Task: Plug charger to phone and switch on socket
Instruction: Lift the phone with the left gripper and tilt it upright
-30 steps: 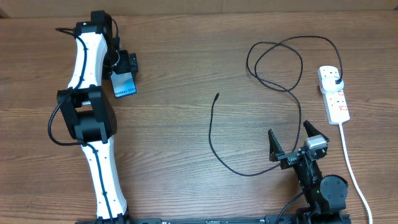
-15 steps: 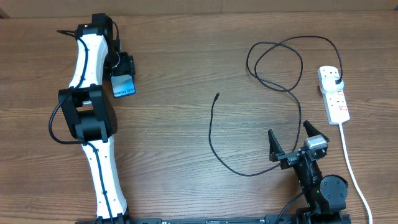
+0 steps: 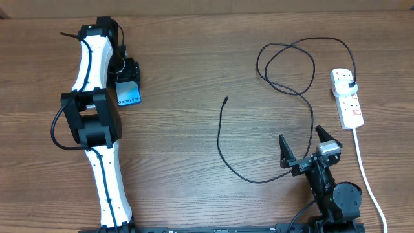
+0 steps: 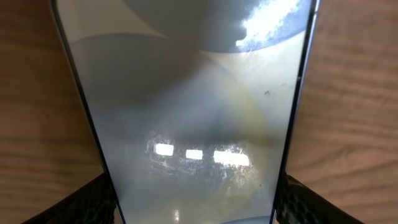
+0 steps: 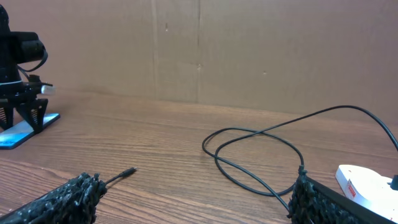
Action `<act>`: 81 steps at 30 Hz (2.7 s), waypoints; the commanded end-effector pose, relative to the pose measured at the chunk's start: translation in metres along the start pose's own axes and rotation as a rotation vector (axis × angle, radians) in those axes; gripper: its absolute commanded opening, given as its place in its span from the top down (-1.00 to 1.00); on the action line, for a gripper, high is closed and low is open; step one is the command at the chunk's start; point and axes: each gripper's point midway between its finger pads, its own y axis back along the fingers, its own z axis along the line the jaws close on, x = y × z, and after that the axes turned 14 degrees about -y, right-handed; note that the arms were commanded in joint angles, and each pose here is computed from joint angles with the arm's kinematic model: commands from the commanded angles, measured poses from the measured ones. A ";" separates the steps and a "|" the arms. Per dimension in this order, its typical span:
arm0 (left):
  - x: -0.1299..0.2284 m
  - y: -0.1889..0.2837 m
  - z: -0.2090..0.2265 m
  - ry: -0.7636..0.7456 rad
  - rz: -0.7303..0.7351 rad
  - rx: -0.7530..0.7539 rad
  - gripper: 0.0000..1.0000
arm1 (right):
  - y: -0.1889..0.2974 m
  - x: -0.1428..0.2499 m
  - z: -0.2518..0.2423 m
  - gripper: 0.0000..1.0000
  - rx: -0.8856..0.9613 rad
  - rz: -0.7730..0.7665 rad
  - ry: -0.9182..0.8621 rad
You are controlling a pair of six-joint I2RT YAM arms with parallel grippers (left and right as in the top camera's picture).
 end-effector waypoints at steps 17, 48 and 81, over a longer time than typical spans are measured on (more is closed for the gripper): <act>0.015 0.012 -0.056 0.002 0.088 0.166 -0.09 | 0.000 0.002 -0.001 -1.00 0.004 -0.005 -0.003; 0.011 0.041 -0.116 -0.091 0.059 0.123 -0.10 | 0.000 0.002 -0.001 -1.00 0.004 -0.005 -0.003; 0.013 0.123 -0.221 -0.016 0.046 0.821 0.03 | 0.000 0.002 -0.001 -1.00 0.004 -0.005 -0.003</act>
